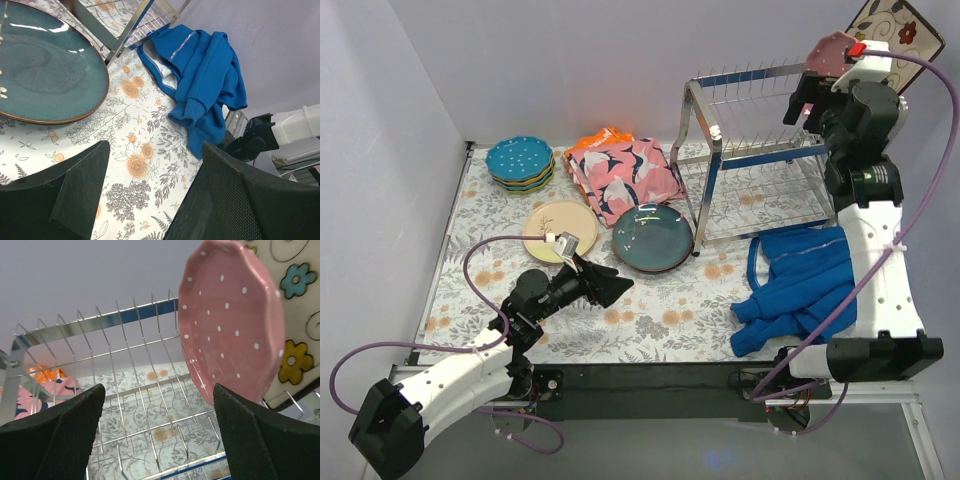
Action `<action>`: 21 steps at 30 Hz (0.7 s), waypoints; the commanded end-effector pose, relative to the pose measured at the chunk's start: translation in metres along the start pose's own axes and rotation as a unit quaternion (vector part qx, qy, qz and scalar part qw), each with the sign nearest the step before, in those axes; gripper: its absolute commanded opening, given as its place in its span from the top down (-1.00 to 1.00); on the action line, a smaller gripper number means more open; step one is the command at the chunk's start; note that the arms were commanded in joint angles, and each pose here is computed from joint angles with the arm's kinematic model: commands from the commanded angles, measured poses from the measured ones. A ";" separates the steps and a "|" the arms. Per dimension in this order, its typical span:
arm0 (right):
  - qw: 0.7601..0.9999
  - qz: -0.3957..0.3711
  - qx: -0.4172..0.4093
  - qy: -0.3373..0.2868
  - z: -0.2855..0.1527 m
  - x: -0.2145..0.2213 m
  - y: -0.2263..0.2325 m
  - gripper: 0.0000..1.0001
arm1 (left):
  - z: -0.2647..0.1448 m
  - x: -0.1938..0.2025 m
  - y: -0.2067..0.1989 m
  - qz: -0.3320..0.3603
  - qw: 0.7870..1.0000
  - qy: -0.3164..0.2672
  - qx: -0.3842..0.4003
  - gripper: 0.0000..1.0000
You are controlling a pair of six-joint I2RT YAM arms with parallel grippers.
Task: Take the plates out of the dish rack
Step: Unload the plate from the dish rack.
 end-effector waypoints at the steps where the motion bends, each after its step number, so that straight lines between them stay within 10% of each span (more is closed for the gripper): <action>1: 0.995 -0.006 0.028 -0.098 -0.035 -0.051 -0.018 -0.86 | -0.001 0.000 0.000 0.003 1.000 -0.001 0.001 -0.45; 21: 0.999 -0.013 0.044 -0.030 0.041 -0.001 -0.059 -0.86 | 0.003 0.006 0.001 -0.008 1.000 0.019 0.002 -0.45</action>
Point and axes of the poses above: each gripper's point midway between its finger pads, its own z axis out along the fingers, its own y axis along the line the jaws close on, x = y × z, the point moved 3 cm from there along -z, back along the fingers, and after that the axes turned 14 degrees about -z, right-handed, at the moved point
